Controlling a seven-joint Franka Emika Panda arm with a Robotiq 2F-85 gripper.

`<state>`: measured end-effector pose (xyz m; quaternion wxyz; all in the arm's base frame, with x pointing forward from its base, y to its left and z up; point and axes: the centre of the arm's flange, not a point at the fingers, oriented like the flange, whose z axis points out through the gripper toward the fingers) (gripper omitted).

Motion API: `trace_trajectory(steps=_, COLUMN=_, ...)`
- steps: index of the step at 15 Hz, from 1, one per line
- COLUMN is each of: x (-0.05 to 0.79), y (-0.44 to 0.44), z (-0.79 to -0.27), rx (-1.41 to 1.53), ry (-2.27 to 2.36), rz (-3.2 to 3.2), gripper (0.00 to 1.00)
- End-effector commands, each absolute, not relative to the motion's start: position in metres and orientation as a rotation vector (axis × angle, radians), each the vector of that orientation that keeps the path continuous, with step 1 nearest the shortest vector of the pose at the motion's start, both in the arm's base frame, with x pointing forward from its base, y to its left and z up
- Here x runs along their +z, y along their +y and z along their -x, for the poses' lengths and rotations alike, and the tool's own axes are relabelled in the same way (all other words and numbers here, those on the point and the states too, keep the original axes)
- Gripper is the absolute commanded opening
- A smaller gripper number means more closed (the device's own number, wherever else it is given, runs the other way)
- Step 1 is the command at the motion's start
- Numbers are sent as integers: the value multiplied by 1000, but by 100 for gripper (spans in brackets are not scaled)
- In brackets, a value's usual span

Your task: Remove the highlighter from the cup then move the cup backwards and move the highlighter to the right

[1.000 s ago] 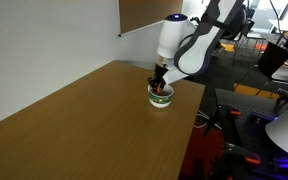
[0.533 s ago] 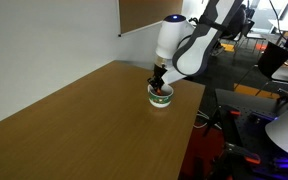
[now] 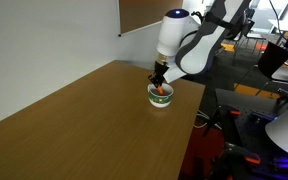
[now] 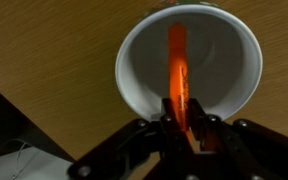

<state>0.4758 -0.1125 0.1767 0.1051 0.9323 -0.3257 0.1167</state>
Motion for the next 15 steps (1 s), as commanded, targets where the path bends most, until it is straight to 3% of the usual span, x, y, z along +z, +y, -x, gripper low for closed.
trace_trajectory(steps=1, x=209, y=-96, z=-457, rx=418, ry=-973, rz=-2735, gripper=5)
trace_trajectory(steps=15, x=284, y=-68, z=-473, rx=794, ry=-955, rz=-2714, gripper=5)
